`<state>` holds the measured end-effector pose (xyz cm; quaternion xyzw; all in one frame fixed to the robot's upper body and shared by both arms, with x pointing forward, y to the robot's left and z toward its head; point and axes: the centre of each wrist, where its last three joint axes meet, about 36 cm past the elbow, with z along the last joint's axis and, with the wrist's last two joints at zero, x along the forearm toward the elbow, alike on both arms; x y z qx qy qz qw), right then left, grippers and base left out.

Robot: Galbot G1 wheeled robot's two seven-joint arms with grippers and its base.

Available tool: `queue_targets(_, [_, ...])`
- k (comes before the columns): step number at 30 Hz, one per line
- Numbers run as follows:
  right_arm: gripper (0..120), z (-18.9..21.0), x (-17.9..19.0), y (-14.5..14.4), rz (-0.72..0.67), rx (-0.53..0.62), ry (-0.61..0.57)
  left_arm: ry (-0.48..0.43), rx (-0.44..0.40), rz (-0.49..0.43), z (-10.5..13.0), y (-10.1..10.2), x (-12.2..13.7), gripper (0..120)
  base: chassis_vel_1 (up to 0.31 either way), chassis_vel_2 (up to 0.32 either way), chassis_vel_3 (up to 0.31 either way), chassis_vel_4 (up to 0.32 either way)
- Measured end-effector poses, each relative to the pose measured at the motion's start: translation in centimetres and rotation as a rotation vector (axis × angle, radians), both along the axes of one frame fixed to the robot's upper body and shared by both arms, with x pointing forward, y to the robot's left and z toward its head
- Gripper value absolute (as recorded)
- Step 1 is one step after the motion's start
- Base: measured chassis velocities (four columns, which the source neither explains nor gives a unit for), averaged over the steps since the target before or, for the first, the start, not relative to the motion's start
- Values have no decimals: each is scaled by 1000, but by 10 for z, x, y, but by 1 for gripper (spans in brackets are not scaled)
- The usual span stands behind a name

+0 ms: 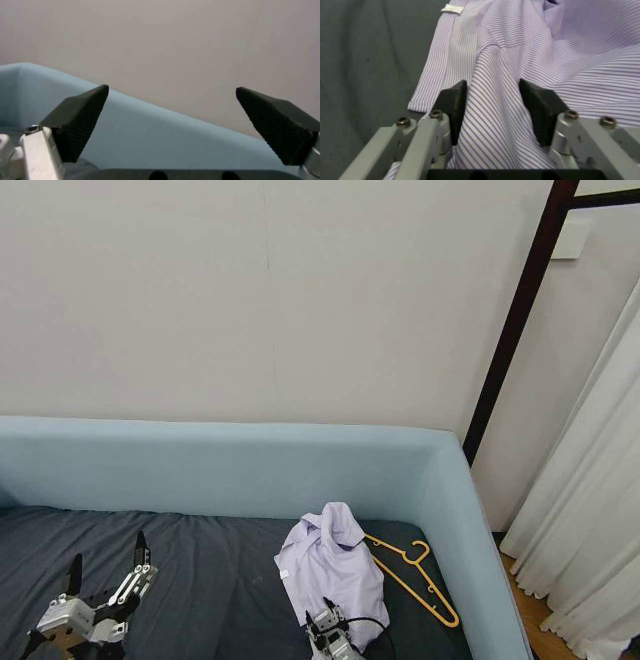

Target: Pick up the clothes from the sofa and hang them on the clothes hanger.

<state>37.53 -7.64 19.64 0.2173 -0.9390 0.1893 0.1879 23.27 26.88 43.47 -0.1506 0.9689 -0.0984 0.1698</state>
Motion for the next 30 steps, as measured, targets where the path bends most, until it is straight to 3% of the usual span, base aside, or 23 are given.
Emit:
queue_targets(11, [0,3,1,-12,-8,9,3,2,-5,-3,0,0,0,100,0,0,0,0])
queue_targets(16, [0,4,2,-16,1,54,11,0,-6,-6,0,0,1,100,0,0,0,0])
queue_targets(20, [0,15,6,-22,18,230,34,-2,-7,-12,1,-1,2,100,0,0,0,0])
queue_targets(21, [0,15,6,-22,18,230,34,-2,-7,-12,1,-1,2,100,0,0,0,0])
queue_targets(24, [0,31,15,-24,40,446,44,-3,-7,-16,1,-1,2,100,0,0,0,0])
queue_targets(30, [0,55,36,-33,103,682,1,-4,-6,-21,2,1,3,100,0,0,0,0])
